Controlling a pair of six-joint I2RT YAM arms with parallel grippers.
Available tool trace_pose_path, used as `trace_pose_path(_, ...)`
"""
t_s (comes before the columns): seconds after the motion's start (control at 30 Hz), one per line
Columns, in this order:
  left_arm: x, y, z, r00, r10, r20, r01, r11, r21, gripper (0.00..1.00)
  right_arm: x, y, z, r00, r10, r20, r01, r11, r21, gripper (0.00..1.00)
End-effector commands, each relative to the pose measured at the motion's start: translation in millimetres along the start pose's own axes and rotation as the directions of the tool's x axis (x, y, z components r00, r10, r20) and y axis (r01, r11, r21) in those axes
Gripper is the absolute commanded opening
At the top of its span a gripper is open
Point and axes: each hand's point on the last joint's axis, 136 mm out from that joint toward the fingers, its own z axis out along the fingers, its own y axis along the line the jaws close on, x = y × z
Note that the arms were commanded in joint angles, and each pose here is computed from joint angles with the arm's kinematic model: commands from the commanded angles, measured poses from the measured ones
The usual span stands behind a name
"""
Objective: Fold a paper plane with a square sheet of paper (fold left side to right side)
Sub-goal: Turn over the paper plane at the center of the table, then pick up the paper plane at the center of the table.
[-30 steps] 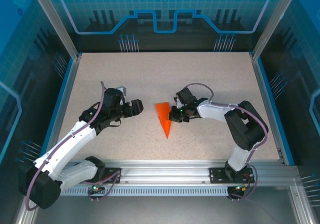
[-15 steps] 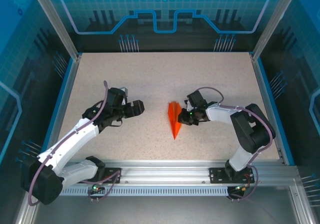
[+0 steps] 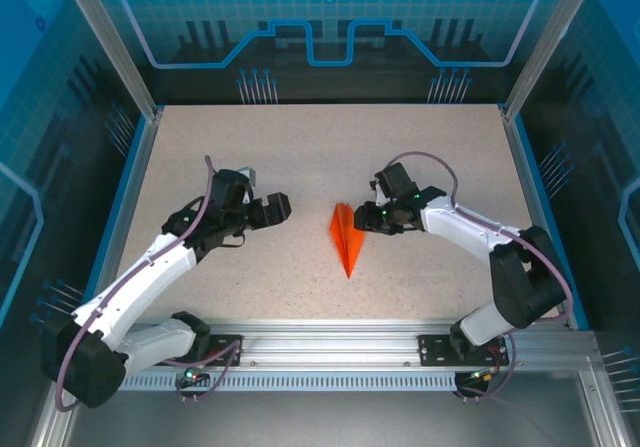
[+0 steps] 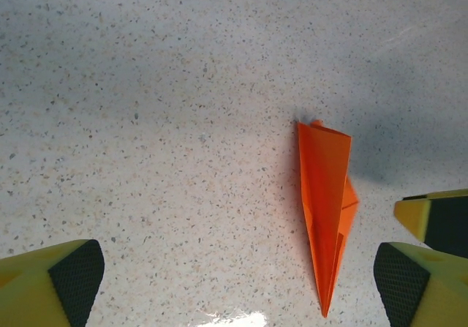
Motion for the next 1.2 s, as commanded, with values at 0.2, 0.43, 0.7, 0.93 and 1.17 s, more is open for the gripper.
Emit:
trace_pose_path(0.2, -26.9, -10.8, -22.9, 0.989, 0.046, 0.141, -0.054, 0.997, 0.057, 0.99, 22.4, 12.5, -45.4, 0.992, -0.117, -0.049, 0.123, 0.982, 0.145, 0.67)
trace_pose_path(0.43, -16.7, -10.1, -24.6, 0.989, 0.083, 0.119, -0.093, 0.993, 0.075, 0.99, 46.2, 25.4, -38.8, 0.985, -0.129, -0.117, 0.147, 0.977, 0.156, 0.77)
trace_pose_path(0.7, -9.6, -4.4, -24.1, 0.990, 0.089, 0.109, -0.096, 0.993, 0.066, 0.99, 57.8, 38.1, -6.4, 0.974, -0.139, -0.179, 0.172, 0.969, 0.177, 0.76)
trace_pose_path(0.93, -6.4, 1.3, -21.7, 0.991, 0.087, 0.097, -0.092, 0.995, 0.044, 0.99, 57.1, 43.1, 24.0, 0.964, -0.134, -0.227, 0.178, 0.967, 0.183, 0.67)
trace_pose_path(1.17, -7.0, 2.6, -20.2, 0.992, 0.087, 0.094, -0.090, 0.995, 0.033, 0.99, 58.3, 38.4, 43.0, 0.959, -0.116, -0.258, 0.173, 0.963, 0.209, 0.52)
